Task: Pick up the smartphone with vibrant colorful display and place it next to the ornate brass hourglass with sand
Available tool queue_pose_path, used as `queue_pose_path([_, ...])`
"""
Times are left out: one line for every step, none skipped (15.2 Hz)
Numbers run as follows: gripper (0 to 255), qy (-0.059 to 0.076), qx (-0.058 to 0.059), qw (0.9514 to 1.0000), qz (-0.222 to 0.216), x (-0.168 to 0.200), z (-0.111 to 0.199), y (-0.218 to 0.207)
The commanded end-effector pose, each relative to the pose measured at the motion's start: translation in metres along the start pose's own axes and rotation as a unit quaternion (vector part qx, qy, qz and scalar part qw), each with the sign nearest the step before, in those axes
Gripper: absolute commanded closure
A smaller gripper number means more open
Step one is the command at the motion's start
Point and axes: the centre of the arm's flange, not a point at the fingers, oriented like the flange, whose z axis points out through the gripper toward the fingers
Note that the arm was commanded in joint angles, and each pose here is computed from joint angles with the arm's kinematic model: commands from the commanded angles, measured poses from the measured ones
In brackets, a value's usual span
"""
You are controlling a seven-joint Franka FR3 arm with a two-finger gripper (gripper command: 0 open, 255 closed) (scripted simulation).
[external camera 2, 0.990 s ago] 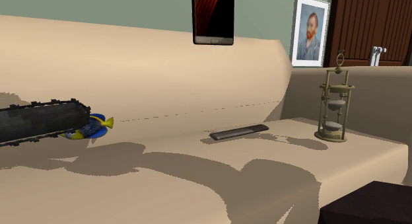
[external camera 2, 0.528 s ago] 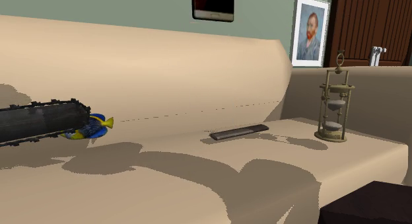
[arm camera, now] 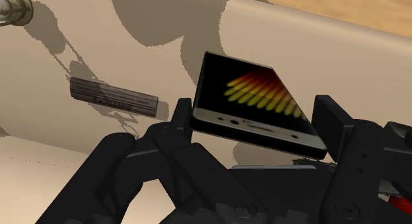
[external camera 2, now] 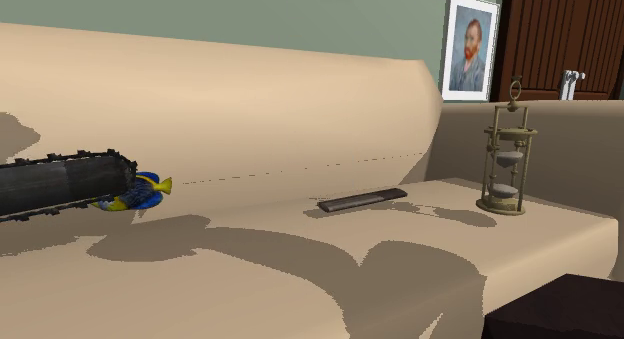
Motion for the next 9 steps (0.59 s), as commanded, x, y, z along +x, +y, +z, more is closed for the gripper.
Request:
queue_pose_path([255,0.000,0.000,1.0000,0.000,0.000,-0.011,0.001])
queue_pose_path([255,0.000,0.000,1.0000,0.000,0.000,-0.014,0.001])
queue_pose_path([255,0.000,0.000,1.0000,0.000,-0.004,-0.013,0.013])
queue_pose_path([255,0.000,0.000,1.0000,0.000,-0.008,-0.013,0.026])
queue_pose_path([255,0.000,0.000,1.0000,0.000,-0.012,-0.013,0.039])
queue_pose_path([255,0.000,0.000,1.0000,0.000,-0.016,-0.012,0.051])
queue_pose_path([255,0.000,0.000,1.0000,0.000,-0.020,-0.012,0.064])
queue_pose_path([255,0.000,0.000,1.0000,0.000,-0.024,-0.012,0.076])
queue_pose_path([255,0.000,0.000,1.0000,0.000,-0.028,-0.011,0.089])
